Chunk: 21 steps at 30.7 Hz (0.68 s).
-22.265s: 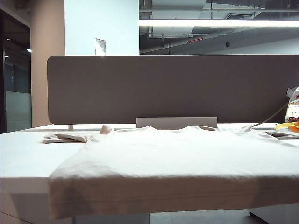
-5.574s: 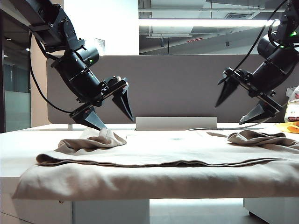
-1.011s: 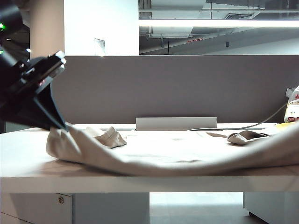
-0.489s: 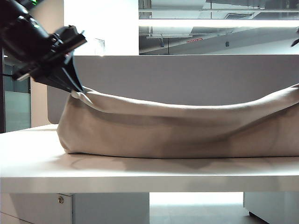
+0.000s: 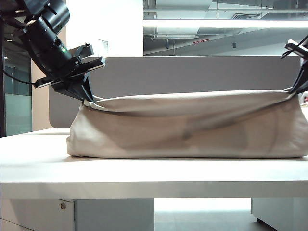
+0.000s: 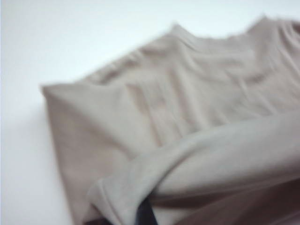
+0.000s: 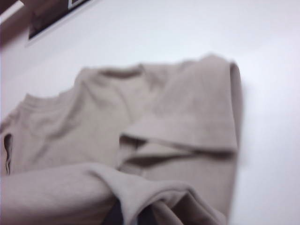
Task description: Fold the bottom side of the T-shirt horizontally towards the center, about one-third of the way, then fold the sleeve back towards the center, creating a straight line along the edge of the T-shirt, and finally fold the bottom of the T-shirt up towards the top, creating a neat rectangle.
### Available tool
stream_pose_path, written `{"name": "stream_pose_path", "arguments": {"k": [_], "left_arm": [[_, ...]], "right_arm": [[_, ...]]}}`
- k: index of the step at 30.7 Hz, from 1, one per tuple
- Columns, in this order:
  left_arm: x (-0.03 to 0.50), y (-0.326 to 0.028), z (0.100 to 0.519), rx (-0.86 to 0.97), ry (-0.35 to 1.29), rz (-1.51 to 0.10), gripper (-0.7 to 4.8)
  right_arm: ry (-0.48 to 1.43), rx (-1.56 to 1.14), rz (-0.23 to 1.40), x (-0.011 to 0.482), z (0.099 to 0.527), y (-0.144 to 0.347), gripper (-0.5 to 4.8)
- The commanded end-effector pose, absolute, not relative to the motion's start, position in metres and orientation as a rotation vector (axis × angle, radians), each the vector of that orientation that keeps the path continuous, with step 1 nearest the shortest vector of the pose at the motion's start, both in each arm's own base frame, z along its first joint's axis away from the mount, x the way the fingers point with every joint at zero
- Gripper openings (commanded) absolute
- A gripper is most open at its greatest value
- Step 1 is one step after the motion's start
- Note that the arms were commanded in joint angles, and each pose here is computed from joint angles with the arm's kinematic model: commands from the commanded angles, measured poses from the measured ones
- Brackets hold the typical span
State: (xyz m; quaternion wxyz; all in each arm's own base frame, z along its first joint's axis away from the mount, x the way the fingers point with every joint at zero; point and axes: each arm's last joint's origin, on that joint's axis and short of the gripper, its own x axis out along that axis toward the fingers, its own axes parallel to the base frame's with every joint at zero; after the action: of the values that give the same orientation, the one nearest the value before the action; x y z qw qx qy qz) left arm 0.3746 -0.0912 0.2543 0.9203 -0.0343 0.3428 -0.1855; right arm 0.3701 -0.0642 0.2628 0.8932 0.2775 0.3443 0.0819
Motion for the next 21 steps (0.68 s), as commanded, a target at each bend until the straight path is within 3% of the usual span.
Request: {"name": "stream_pose_path", "arguments": {"k": [1,21], "left_arm": [[0.391,-0.088,0.254,-0.074,0.698,-0.366,-0.06],[0.436,-0.096,0.223,-0.014,0.688,-0.336,-0.06]], "right_arm": [[0.692,0.571,0.186,0.388,0.264,-0.068,-0.02],[0.679,0.523,0.147,0.434,0.227,-0.064,-0.02]]}}
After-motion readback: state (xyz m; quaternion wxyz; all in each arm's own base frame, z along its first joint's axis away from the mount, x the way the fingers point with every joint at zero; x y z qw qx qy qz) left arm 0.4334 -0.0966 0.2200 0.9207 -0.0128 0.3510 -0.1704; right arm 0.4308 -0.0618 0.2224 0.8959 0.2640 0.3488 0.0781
